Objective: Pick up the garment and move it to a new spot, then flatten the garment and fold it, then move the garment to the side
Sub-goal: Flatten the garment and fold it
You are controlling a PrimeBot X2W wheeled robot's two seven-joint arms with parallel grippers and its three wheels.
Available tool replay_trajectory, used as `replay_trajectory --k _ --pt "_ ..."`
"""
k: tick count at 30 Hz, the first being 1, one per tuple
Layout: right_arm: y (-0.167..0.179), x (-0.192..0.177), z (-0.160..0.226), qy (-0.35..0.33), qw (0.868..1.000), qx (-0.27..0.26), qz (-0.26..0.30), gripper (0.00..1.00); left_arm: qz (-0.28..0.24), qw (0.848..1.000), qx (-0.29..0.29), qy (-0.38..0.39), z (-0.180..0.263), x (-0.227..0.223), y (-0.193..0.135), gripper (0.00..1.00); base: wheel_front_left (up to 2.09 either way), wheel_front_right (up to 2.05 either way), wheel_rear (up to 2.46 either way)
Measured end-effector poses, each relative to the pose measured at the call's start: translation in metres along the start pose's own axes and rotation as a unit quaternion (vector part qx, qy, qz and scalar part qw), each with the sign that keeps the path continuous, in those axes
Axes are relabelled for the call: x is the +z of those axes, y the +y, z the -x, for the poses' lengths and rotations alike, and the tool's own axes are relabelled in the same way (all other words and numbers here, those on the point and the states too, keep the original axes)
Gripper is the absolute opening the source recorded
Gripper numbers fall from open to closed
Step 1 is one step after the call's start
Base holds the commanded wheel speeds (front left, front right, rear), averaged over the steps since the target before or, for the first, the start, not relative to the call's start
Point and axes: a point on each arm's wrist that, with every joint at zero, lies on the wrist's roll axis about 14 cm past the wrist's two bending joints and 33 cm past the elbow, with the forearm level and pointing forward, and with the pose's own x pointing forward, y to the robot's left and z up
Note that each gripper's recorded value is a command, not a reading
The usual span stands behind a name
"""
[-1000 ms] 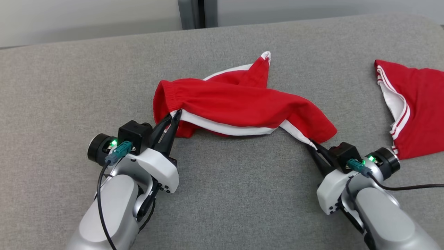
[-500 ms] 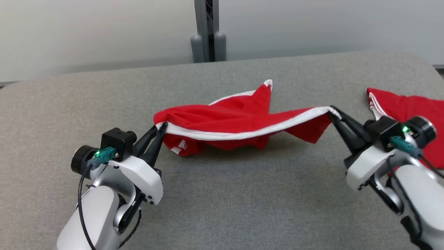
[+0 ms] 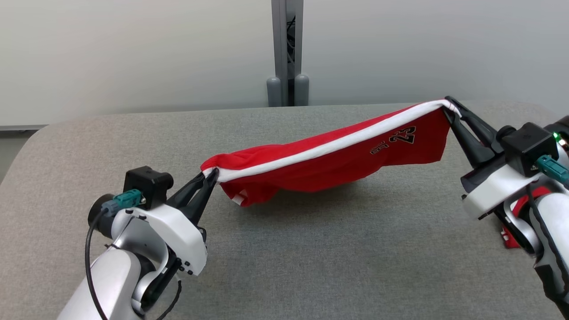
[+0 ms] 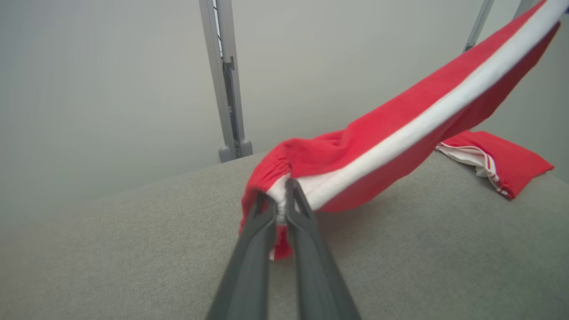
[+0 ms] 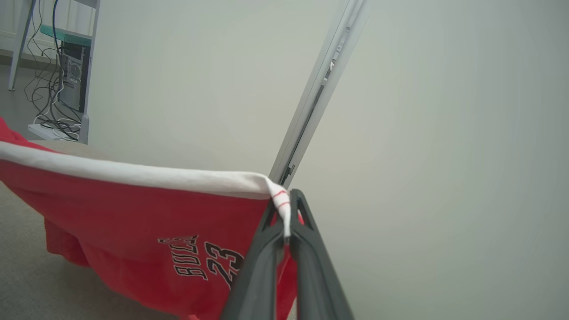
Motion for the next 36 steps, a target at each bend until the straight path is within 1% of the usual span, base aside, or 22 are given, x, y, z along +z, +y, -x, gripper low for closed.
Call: replay_trajectory --k 3,9,13,20,24,28,29,31,32,33,36 --pt "-0.001 0.011 -0.005 -0.007 1.0 0.001 0.014 0.0 -0.009 1.0 -0.004 -0.001 0.003 0.011 0.0 0.0 0.0 0.0 0.0" --pt "-0.018 0.04 -0.031 -0.028 0.998 0.004 0.055 0.0 -0.072 0.997 -0.002 0.0 -0.015 0.05 0.015 0.0 0.0 0.0 0.0" --pt "-0.032 0.057 -0.056 -0.038 0.996 0.012 0.079 0.0 -0.127 0.992 0.005 0.015 -0.037 0.077 0.029 0.0 0.0 0.0 0.0" --pt "-0.057 0.069 -0.113 -0.044 0.993 0.022 0.104 0.0 -0.18 0.983 0.021 0.011 -0.099 0.124 0.056 0.0 0.0 0.0 0.0" --pt "-0.084 0.07 -0.149 -0.056 0.992 0.001 0.112 0.0 -0.187 0.981 0.044 -0.039 -0.142 0.152 0.069 0.0 0.0 0.0 0.0" --pt "-0.12 0.085 -0.179 -0.115 0.985 -0.042 0.12 0.0 -0.179 0.972 0.074 -0.133 -0.18 0.188 0.078 0.0 0.0 0.0 0.0" --pt "-0.125 0.082 -0.186 -0.12 0.984 -0.05 0.124 0.0 -0.175 0.97 0.08 -0.151 -0.189 0.191 0.079 0.0 0.0 0.0 0.0" --pt "-0.13 0.064 -0.196 -0.112 0.985 -0.06 0.12 0.0 -0.168 0.967 0.085 -0.174 -0.205 0.186 0.081 0.0 0.0 0.0 0.0" --pt "-0.129 0.04 -0.204 -0.095 0.987 -0.064 0.111 0.0 -0.165 0.966 0.084 -0.179 -0.219 0.172 0.082 0.0 0.0 0.0 0.0" --pt "-0.126 0.029 -0.208 -0.086 0.989 -0.064 0.104 0.0 -0.161 0.967 0.084 -0.178 -0.225 0.164 0.084 0.0 0.0 0.0 0.0" --pt "-0.112 0.012 -0.217 -0.085 0.991 -0.054 0.09 0.0 -0.153 0.971 0.072 -0.17 -0.24 0.136 0.081 0.0 0.0 0.0 0.0"
